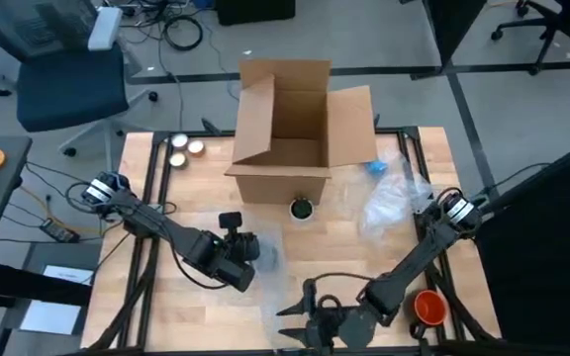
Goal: Wrap mug
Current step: Wrap the blue cup with the transparent bubble wrap
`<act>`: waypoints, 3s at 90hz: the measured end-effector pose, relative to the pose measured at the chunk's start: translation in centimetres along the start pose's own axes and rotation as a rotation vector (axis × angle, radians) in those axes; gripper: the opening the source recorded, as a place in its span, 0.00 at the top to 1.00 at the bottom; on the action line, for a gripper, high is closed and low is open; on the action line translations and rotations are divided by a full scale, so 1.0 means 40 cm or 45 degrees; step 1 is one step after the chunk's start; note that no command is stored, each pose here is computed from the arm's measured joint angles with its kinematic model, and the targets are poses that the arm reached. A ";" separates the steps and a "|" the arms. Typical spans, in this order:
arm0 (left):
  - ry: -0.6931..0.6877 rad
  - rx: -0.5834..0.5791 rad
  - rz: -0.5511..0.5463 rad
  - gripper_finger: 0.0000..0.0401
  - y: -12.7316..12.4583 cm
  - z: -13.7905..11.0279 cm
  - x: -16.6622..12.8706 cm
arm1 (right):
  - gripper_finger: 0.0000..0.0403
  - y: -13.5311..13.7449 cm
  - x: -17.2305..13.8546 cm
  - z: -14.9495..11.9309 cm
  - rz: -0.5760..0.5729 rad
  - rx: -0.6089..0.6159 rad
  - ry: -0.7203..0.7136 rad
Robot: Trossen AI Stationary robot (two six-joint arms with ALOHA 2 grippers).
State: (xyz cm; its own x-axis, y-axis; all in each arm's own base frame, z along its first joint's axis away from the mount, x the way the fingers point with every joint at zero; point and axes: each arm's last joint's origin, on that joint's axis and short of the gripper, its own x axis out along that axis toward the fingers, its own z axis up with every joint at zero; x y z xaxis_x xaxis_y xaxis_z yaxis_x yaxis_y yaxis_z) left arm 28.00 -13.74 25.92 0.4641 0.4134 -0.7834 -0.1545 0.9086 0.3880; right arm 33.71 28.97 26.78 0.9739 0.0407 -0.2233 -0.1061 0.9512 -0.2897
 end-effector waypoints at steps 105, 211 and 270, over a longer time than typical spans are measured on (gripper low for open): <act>0.021 -0.057 0.070 1.00 -0.014 -0.029 -0.022 | 0.75 -0.337 0.194 -0.136 0.025 0.378 0.070; 0.099 0.093 -0.013 0.68 -0.091 -0.130 -0.121 | 1.00 -0.395 0.193 -0.244 0.050 0.548 0.574; 0.010 0.242 -0.267 0.68 -0.183 -0.201 -0.208 | 1.00 -0.448 0.204 -0.258 0.071 0.493 0.580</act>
State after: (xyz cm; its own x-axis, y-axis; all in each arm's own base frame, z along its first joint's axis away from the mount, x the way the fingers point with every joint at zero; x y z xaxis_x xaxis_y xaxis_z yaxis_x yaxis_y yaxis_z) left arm 18.27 -23.37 25.69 0.4619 0.2188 -0.8595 0.1108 0.9473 0.3007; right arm 41.49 9.10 20.53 0.7760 0.0397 -0.6295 0.0096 0.9972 0.0747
